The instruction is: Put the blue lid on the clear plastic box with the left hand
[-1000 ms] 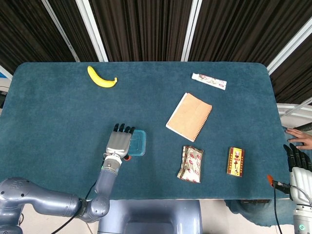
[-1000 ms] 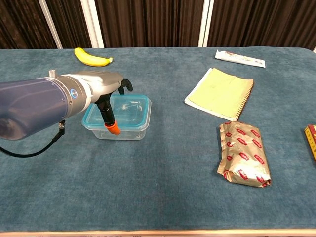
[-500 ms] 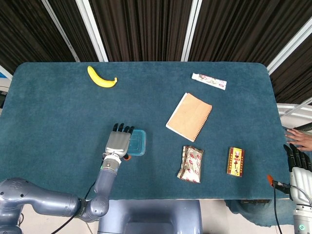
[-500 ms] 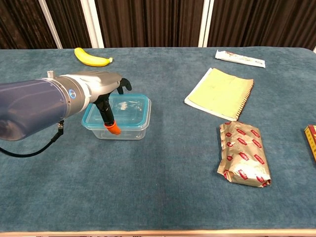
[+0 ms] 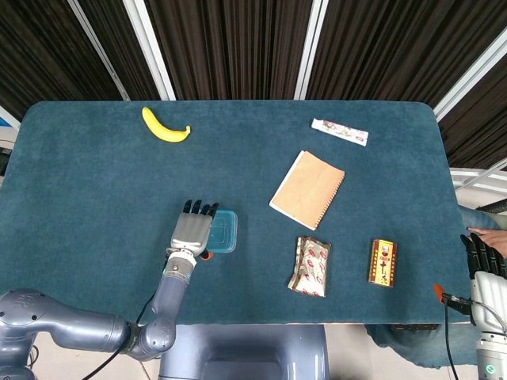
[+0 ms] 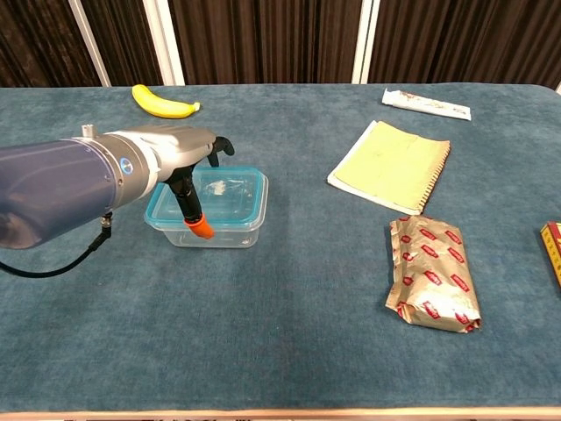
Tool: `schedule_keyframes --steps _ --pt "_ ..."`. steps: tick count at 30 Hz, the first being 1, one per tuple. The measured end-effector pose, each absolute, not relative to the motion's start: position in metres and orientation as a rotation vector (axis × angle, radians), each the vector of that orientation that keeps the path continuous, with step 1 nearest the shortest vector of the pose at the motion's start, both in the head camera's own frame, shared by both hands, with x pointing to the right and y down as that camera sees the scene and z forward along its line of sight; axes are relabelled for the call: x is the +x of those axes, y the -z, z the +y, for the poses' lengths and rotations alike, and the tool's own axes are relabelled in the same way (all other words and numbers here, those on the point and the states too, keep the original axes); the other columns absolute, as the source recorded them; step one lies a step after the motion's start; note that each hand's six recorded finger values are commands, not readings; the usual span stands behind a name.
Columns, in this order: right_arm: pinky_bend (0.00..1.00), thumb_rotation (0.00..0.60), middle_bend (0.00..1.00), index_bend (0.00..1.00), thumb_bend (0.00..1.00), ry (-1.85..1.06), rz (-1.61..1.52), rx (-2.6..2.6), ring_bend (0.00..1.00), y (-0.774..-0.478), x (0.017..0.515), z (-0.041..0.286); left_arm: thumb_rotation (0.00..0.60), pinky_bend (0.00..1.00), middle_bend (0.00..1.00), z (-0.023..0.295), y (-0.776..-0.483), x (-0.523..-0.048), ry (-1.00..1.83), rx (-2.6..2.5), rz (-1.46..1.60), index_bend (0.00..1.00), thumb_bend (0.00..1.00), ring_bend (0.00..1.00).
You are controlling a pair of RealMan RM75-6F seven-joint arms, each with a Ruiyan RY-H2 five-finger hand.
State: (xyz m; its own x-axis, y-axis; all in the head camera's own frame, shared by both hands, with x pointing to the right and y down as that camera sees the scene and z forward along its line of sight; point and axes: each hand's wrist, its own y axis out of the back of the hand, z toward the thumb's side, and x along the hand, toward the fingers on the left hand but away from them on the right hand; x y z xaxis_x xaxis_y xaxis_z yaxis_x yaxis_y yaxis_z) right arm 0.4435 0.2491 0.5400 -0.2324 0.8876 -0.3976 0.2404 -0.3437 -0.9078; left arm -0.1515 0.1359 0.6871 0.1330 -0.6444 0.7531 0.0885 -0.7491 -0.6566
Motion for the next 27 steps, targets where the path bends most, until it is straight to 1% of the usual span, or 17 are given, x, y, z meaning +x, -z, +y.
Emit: schedule_keyframes --steps 18,27 --pt "0.0 0.6 0.0 0.04 0.27 -1.622 -1.363 -1.502 0.0 -0.5399 0.4436 0.2493 0.6 0.0 0.11 0.1364 -0.6865 -0.1501 1.667 -1.838 0.511 0.04 0.15 0.0" --pt "0.0 0.6 0.0 0.04 0.27 -1.625 -1.362 -1.502 0.0 -0.5402 0.4437 0.2494 0.6 0.0 0.1 0.1366 -0.6871 -0.1498 1.665 -1.831 0.502 0.03 0.15 0.0"
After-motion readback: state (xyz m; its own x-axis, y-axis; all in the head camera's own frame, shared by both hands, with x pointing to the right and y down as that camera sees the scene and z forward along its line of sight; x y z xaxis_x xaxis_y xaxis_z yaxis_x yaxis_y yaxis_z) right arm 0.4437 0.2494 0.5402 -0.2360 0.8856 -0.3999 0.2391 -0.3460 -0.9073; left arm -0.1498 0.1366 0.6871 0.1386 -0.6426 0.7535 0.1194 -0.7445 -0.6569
